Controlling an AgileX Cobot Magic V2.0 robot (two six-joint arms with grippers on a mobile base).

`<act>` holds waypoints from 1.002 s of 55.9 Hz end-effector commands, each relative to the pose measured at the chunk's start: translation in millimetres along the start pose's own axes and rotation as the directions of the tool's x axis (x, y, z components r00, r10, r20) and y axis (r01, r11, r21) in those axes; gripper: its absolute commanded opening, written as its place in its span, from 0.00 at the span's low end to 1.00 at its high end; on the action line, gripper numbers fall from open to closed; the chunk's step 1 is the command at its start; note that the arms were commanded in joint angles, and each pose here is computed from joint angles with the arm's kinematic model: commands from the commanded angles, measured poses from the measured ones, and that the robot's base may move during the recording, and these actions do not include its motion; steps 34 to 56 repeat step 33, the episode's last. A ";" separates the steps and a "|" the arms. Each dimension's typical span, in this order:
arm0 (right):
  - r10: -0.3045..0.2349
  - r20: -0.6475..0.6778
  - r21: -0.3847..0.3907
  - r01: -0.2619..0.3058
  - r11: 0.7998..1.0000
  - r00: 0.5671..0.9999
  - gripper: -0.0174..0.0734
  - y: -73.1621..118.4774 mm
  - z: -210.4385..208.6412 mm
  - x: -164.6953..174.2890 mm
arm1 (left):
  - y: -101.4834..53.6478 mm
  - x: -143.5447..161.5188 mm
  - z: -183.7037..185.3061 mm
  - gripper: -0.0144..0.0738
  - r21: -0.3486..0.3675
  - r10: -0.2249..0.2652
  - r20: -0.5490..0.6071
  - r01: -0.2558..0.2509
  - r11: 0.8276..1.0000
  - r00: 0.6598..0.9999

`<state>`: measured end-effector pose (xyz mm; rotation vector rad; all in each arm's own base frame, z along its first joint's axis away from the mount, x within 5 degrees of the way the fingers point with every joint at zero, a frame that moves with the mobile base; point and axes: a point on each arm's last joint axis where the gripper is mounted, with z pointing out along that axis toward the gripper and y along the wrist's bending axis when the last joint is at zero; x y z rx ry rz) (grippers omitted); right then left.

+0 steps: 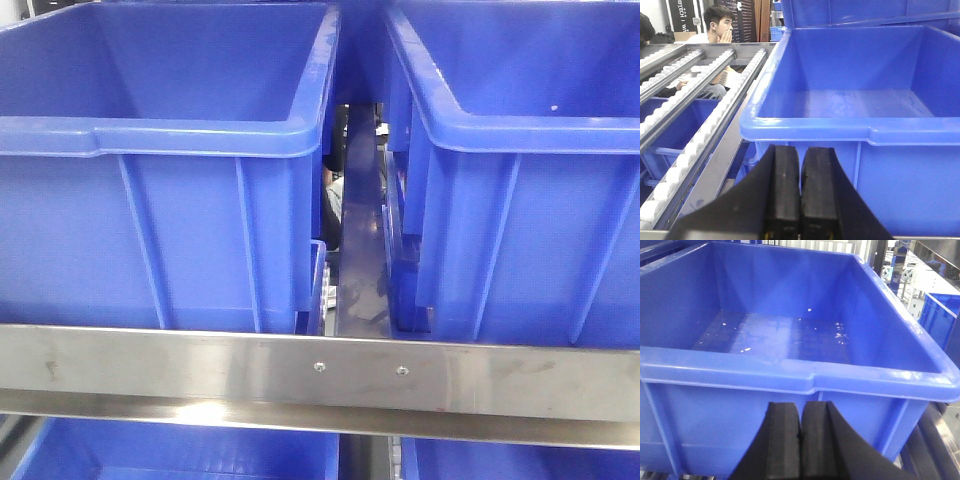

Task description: Sort and place red and blue blocks on shelf

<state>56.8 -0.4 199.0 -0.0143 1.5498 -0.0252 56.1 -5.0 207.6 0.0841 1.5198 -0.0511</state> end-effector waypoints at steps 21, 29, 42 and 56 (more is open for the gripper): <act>-0.015 0.101 0.001 0.015 1.000 0.995 0.26 0.0 -1.2 -8.9 | 0.4 0.4 -1.2 0.25 -0.007 -0.014 0.085 0.014 1.000 0.996; -0.015 0.101 0.001 0.015 1.000 0.995 0.26 0.0 -1.2 -8.9 | 0.4 0.4 -1.2 0.25 -0.007 -0.014 0.085 0.014 1.000 0.996; -0.015 0.101 0.001 0.015 1.000 0.995 0.26 0.0 -1.2 -8.9 | 0.4 0.4 -1.2 0.25 -0.007 -0.014 0.085 0.014 1.000 0.996; -0.015 0.101 0.001 0.015 1.000 0.995 0.26 0.0 -1.2 -8.9 | 0.4 0.4 -1.2 0.25 -0.007 -0.014 0.085 0.014 1.000 0.996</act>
